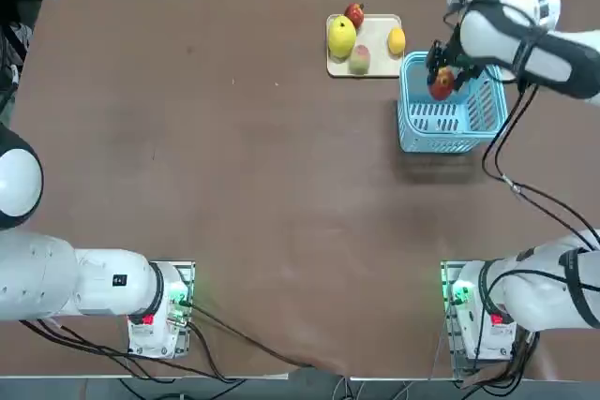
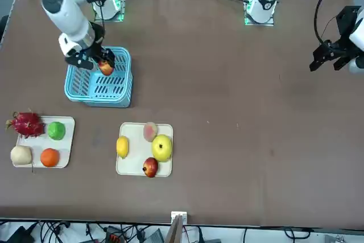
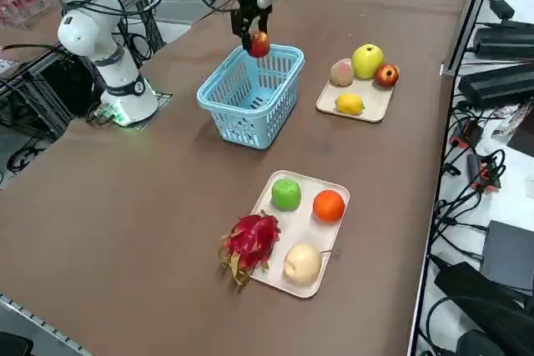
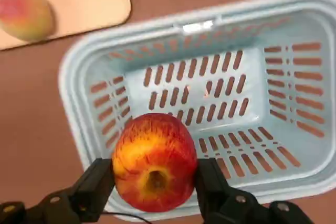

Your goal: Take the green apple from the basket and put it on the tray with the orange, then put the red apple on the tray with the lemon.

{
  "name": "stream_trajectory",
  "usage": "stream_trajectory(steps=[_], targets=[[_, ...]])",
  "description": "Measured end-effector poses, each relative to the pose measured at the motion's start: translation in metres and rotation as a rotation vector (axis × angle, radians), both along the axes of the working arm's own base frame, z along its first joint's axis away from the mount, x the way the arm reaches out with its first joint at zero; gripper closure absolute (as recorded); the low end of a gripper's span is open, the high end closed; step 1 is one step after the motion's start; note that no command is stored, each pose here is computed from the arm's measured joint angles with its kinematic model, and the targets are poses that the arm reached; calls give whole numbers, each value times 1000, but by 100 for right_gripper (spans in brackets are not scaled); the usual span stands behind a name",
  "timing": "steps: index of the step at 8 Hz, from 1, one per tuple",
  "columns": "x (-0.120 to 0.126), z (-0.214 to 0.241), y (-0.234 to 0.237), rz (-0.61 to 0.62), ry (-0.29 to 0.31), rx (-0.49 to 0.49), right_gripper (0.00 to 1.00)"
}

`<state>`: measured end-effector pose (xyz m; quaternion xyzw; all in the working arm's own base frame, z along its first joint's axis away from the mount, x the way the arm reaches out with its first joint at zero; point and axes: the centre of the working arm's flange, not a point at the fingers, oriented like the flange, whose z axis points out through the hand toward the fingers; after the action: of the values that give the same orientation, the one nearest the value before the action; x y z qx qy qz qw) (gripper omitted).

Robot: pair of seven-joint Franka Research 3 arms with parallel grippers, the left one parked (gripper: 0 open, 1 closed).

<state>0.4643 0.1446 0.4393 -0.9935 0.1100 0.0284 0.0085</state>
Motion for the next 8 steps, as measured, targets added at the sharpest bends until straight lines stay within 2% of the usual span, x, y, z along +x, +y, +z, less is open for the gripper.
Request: stream_trajectory(steps=[2,4,6,8], targets=[[39,22,15,-9,-39,4,14],[101,16,41,-43,-69,0,14],[159,-19,71,-73,-71,-14,14],[186,-70,96,-64,-69,-24,14]])
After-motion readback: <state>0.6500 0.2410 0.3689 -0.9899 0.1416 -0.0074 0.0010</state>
